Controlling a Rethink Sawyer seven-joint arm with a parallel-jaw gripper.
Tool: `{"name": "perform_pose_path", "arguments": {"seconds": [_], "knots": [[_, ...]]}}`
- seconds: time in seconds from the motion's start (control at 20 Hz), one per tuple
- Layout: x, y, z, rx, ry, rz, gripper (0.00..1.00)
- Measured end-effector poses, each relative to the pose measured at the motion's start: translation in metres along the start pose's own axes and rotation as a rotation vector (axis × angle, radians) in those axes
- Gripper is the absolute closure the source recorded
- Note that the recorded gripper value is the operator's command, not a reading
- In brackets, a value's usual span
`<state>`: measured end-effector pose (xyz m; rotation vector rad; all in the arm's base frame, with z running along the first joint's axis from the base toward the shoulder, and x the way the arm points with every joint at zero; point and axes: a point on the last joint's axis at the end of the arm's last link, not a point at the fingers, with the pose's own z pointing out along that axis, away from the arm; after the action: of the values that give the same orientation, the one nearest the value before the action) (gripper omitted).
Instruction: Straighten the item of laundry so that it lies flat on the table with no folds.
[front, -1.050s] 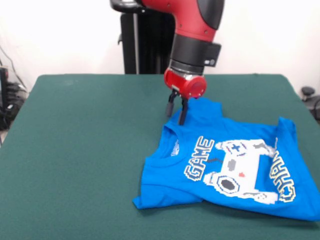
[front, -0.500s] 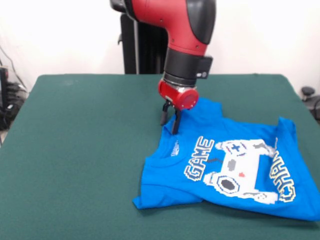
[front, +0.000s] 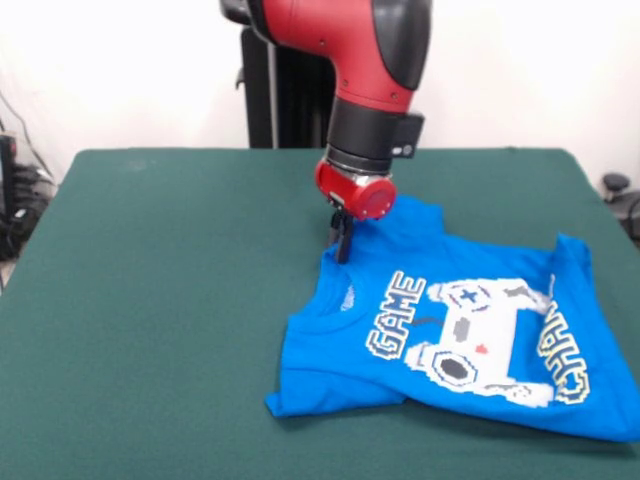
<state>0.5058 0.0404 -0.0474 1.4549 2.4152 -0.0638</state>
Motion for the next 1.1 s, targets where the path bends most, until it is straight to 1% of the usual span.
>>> {"name": "perform_pose_path", "arguments": {"seconds": [0.6,1.1], "knots": [[-0.0016,-0.0024,-0.0007,-0.006,0.004,-0.016,1.00],[-0.0058,-0.0093,-0.0041,-0.024,0.017,-0.059,1.00]]}}
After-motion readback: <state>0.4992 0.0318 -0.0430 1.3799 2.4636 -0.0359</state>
